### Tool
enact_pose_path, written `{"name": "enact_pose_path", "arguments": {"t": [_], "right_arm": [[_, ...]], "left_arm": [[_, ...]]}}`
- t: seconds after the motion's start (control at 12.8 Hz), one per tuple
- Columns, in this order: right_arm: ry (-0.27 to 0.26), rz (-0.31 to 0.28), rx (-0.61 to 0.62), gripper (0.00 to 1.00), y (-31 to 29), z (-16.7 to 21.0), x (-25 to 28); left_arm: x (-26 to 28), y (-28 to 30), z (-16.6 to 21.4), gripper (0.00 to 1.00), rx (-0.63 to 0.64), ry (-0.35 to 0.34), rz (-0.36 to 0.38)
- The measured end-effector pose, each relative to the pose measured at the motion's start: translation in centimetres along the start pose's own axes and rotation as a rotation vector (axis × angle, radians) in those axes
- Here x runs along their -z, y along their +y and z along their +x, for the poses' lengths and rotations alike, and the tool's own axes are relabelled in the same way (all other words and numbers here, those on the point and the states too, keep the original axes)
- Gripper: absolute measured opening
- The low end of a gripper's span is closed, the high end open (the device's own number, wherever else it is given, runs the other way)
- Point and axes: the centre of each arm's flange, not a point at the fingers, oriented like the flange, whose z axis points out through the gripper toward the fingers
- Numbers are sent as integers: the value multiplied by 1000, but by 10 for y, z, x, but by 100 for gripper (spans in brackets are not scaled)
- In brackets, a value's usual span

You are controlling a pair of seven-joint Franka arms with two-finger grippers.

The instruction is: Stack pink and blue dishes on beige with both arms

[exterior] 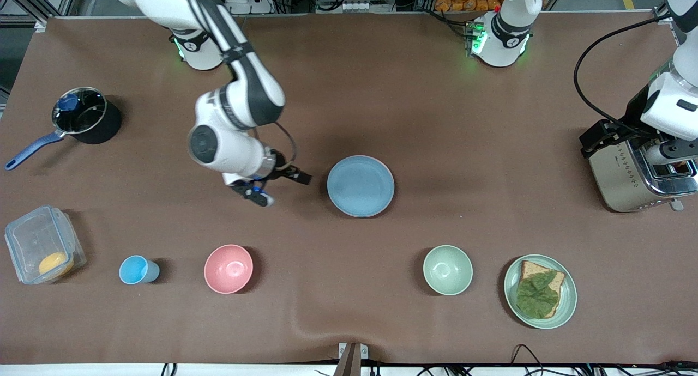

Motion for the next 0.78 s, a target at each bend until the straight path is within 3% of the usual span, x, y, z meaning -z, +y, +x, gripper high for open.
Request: {"name": "enact_pose_path", "arguments": {"t": [0.39, 0.63, 0.78], "right_arm": [[7, -24, 191, 100, 142, 56, 61], [32, -81, 222, 100, 167, 57, 87], [62, -78, 226, 100, 171, 60, 110]], "left_arm": [[-2, 6, -7, 100, -35, -50, -32], [-2, 6, -9, 100, -57, -75, -49], [5, 3, -10, 100, -55, -85, -47]]}}
